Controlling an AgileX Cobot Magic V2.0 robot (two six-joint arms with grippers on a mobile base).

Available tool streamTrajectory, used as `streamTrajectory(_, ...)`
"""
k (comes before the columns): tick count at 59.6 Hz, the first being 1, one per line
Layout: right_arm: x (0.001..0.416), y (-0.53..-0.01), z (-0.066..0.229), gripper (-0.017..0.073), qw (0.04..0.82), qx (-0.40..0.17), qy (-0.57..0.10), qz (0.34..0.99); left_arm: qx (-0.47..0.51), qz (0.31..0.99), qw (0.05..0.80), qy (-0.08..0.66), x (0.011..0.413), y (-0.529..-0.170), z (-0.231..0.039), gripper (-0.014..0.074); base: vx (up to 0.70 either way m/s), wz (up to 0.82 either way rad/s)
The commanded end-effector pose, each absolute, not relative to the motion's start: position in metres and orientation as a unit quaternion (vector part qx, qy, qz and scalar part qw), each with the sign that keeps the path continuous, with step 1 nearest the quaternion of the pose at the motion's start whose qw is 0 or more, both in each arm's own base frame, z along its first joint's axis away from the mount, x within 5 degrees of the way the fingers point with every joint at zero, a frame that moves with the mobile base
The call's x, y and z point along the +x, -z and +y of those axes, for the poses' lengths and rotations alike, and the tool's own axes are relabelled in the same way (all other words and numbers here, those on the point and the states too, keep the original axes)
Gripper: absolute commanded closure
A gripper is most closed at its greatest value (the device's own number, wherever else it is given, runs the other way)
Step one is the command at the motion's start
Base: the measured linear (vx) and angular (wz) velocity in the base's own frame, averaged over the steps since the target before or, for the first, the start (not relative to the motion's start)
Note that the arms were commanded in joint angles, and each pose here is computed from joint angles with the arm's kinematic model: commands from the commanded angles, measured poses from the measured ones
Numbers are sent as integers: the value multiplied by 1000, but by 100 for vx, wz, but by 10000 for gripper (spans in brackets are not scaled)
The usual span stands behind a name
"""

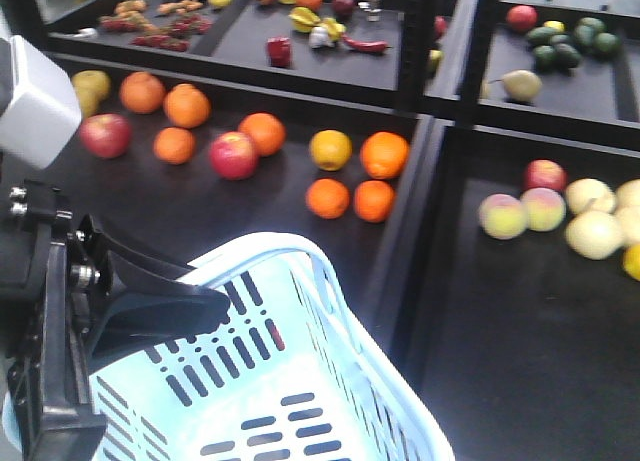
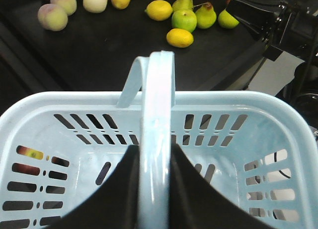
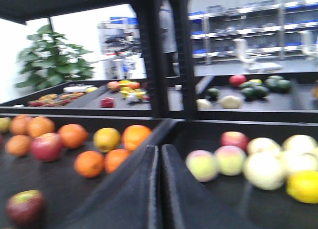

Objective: Pick three apples into basket with both arms
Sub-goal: 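Drive the base away from the table holding the basket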

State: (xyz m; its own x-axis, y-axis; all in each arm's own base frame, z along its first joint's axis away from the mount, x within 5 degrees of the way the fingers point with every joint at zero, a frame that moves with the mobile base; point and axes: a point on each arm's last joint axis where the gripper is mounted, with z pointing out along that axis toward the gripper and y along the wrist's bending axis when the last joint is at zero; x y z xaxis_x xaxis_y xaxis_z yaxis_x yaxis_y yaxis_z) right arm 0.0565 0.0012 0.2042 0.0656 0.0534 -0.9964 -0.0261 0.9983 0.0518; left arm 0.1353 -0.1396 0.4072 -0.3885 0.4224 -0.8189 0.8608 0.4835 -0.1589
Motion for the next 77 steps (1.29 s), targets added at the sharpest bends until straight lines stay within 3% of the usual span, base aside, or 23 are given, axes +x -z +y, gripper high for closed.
streamTrajectory(1, 56, -206, 3, 564, 751, 2, -30, 659, 386, 758, 413, 325, 132, -425, -140, 600, -14, 54)
streamTrajectory(77, 56, -206, 3, 564, 751, 2, -30, 659, 386, 758, 412, 325, 132, -425, -140, 600, -17, 56)
